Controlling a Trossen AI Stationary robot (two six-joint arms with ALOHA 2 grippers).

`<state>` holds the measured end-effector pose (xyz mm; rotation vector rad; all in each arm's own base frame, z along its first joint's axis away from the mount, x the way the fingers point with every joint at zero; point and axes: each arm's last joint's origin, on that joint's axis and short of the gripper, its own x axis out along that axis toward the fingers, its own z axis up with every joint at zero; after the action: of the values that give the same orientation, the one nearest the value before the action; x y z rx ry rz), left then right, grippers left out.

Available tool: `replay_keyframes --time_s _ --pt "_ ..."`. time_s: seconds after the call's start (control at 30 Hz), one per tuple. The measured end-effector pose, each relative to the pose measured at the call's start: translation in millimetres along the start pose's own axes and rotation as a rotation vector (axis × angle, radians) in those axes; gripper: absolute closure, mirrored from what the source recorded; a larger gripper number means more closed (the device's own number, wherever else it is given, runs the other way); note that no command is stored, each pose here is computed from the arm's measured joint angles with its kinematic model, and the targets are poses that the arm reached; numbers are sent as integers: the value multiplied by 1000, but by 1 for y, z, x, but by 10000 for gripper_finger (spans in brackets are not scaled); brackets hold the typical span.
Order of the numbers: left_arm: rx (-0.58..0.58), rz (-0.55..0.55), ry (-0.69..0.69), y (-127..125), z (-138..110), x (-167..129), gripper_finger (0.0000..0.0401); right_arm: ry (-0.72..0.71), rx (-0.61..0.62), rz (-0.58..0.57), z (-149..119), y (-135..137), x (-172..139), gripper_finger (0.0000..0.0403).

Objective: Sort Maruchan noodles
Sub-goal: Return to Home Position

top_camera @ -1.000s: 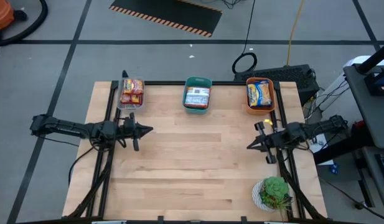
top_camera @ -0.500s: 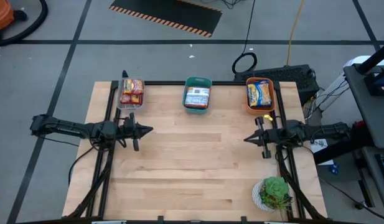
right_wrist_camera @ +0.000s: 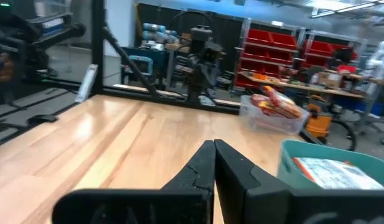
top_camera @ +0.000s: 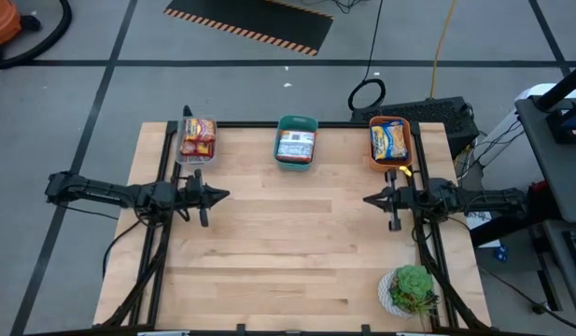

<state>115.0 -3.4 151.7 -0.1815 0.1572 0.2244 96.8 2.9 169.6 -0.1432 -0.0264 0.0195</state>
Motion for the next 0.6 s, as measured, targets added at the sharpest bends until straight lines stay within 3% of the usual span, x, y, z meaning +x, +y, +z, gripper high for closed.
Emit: replay_keyframes --time_s 0.3,0.6 --pt "-9 -5 3 0 0 0 396 4 -10 38 -1 1 0 403" --pt "-5 -29 7 -3 -1 -1 396 15 0 -7 -2 -2 0 403"
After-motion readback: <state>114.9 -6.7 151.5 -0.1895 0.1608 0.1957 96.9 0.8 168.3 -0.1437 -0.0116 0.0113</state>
